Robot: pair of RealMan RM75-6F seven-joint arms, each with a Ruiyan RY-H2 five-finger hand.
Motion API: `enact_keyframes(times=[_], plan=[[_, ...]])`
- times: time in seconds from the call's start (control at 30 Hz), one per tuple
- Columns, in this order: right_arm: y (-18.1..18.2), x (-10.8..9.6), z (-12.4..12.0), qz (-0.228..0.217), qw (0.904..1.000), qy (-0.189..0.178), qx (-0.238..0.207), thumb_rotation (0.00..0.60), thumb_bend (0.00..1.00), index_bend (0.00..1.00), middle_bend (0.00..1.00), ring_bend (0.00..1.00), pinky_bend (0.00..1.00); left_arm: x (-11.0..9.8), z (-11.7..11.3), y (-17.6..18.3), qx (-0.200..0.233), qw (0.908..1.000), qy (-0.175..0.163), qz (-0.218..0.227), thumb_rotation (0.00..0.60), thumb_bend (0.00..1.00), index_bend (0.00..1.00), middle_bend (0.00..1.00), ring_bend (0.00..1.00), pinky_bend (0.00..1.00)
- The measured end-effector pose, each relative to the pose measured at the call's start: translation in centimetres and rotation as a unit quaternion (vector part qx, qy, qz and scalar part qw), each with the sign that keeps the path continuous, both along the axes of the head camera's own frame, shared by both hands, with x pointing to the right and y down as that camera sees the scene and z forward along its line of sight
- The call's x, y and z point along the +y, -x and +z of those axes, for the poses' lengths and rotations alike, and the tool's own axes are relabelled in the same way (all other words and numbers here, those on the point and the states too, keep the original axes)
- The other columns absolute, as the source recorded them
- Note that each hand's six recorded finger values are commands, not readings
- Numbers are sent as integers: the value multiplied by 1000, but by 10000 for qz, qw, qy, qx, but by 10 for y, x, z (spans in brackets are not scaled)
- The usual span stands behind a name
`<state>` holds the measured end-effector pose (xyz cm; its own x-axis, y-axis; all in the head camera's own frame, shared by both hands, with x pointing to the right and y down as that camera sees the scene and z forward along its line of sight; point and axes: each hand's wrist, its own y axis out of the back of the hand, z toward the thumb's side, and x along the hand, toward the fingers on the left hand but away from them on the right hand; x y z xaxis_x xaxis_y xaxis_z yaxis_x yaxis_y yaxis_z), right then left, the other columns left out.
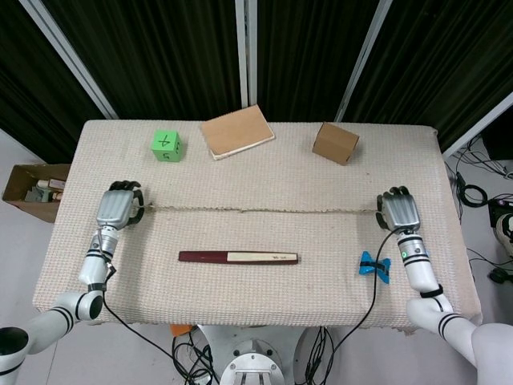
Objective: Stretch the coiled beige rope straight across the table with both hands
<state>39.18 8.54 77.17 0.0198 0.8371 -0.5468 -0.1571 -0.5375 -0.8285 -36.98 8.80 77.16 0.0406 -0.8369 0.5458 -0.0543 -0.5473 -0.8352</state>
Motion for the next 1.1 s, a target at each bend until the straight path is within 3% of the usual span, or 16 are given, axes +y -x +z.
enact_keyframes(times=[0.23,0.33,0.47,0.57,0.7,0.93,1.1], plan=[[-3,3,3,73,10000,12,-33,600,487,763,453,225,237,0,3,5,-77,10000,13,-47,600,466,610,239,160,160],[-2,4,4,95,9999,13,-82,600,414,645,409,220,238,1,3,4,-75,10000,2,-28,600,418,500,231,160,160],[0,4,4,153,9997,19,-195,600,186,413,343,203,235,1,2,3,-57,10000,-19,-24,600,310,321,213,160,153],[2,3,2,164,9995,-5,-256,600,123,328,314,192,231,1,0,3,-26,10000,-56,-33,600,270,275,202,160,148],[3,1,-7,149,9993,-89,-327,600,115,287,295,179,227,-2,-10,4,6,9998,-196,-27,600,250,263,198,160,148],[-8,0,-48,192,9975,-447,-515,600,155,269,290,175,225,-5,-44,19,94,9984,-539,-102,600,235,263,199,160,148],[-39,8,-99,376,9959,-610,-561,600,196,217,224,114,181,2,-84,41,149,9968,-748,-225,600,231,268,199,160,148]])
